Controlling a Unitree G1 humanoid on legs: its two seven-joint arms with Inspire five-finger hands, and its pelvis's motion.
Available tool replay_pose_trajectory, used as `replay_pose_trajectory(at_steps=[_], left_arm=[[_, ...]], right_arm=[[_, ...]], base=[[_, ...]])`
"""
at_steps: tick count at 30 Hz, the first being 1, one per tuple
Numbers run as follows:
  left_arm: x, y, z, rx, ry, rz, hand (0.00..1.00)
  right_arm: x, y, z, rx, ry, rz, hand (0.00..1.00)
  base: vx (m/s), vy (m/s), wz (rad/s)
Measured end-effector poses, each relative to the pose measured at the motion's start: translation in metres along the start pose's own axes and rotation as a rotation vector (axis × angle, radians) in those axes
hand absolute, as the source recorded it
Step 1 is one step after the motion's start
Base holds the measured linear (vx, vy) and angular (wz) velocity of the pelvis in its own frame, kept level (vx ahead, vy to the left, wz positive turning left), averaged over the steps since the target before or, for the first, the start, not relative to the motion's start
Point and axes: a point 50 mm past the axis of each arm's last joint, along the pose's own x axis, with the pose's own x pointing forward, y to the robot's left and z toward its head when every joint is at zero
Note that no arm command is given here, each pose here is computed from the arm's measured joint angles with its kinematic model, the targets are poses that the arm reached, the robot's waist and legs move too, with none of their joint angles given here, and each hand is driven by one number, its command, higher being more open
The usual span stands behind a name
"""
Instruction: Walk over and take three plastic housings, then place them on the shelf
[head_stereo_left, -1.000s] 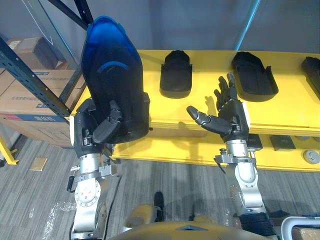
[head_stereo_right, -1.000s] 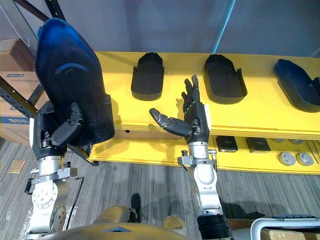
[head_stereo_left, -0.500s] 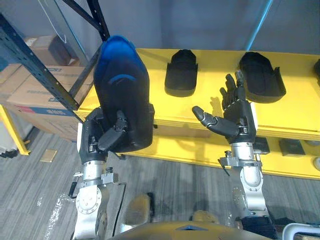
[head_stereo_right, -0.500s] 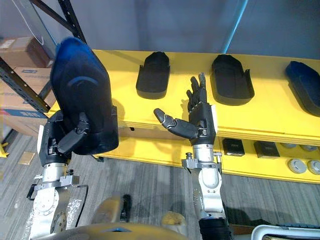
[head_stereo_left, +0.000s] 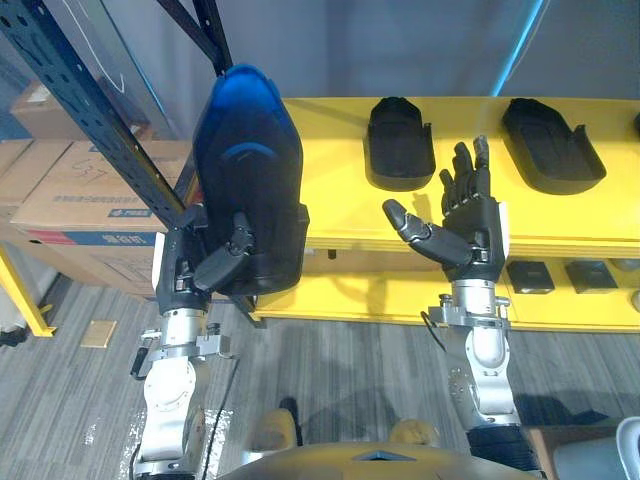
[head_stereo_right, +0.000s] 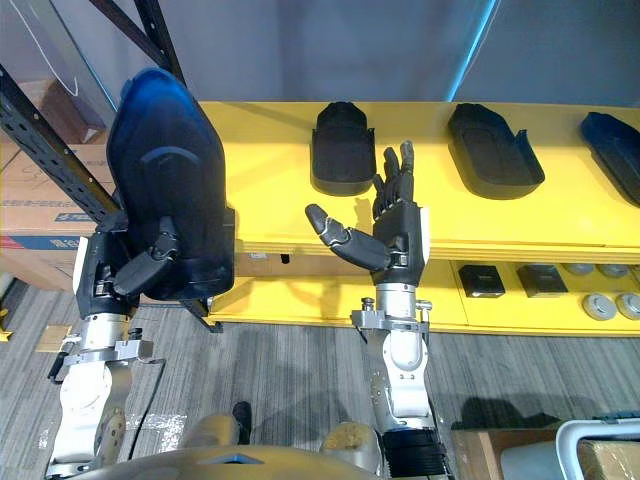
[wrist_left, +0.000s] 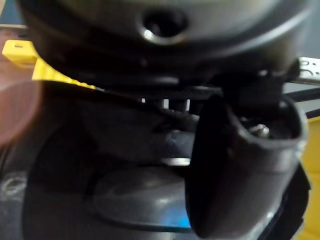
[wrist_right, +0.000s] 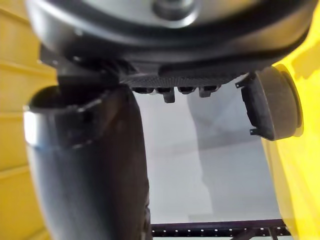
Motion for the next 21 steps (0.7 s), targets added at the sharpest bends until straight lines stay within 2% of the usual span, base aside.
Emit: replay_pose_trajectory(at_steps=[6, 11, 14, 21], left_arm=[[0.009, -0.010, 0.010, 0.044, -0.017, -0.028, 0.00], [0.029, -0.008, 0.014, 0.046, -0.012, 0.003, 0.00], [0.043, 0.003, 0.006, 0.009, 0.033, 0.059, 0.00], [0.101, 0.057, -0.009, 0.116, 0.118, 0.305, 0.00]], right_arm=[[0.000, -0.003, 0.005, -0.078, -0.009, 0.065, 1.00], [0.008, -0.016, 0.026, -0.130, -0.079, 0.098, 1.00], [0.010, -0.016, 0.028, -0.123, -0.064, 0.136, 1.00], [0.005, -0.008, 0.014, -0.001, 0.081, 0.282, 1.00]], base=[[-0.01, -0.030, 0.08], [-0.05, -0.078, 0.06], [-0.11, -0.063, -0.13], [-0.09, -0.003, -0.35]])
